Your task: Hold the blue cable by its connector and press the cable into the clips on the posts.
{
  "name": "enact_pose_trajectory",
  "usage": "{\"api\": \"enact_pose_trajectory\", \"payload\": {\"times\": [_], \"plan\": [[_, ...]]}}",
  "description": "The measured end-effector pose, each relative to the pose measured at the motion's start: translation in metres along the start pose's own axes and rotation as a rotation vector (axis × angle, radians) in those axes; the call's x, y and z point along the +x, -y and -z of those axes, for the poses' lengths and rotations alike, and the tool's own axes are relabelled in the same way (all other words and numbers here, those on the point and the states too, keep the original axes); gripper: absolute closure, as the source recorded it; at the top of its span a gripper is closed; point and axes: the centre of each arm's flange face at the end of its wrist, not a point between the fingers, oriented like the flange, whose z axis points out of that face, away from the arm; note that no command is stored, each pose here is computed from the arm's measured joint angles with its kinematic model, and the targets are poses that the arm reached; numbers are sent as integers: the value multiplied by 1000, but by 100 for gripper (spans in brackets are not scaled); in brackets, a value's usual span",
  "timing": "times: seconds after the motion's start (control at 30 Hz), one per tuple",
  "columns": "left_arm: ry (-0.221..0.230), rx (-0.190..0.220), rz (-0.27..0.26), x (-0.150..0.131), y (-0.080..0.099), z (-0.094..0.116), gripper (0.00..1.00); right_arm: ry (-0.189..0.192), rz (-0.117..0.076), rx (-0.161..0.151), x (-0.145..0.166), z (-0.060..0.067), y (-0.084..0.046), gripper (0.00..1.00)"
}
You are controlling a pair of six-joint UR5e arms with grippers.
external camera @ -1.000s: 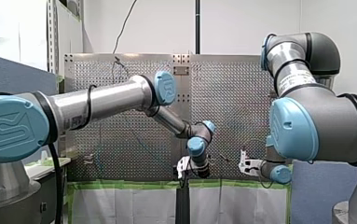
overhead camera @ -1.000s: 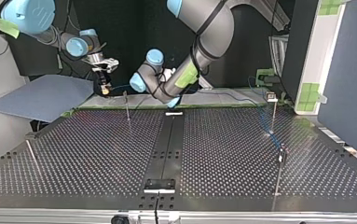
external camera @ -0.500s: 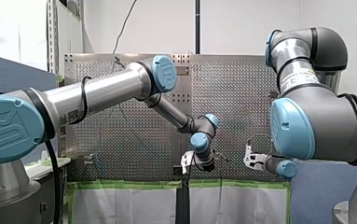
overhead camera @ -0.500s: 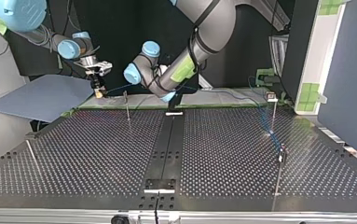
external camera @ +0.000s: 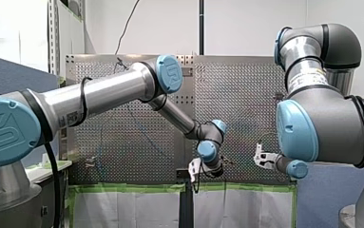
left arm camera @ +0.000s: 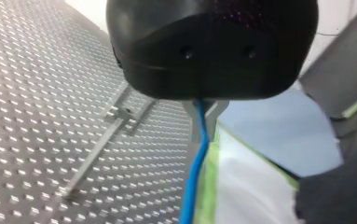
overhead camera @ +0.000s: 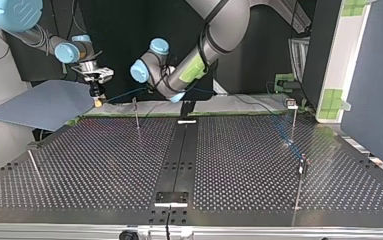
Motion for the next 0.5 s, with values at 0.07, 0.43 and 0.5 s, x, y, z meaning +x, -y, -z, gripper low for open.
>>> {"api": "enact_pose_trajectory", "payload": {"times": [0.07,0.43,0.5], "plan": [[26,7,15,-6,4,-2,100,-7,-7,-4,1,0,-2,100],[149,57,85,-32,23,-13,100,-53,-46,-16,8,-4,-16,100],[161,63,92,-33,23,-14,100,-54,-47,-16,8,-4,-16,100]]}}
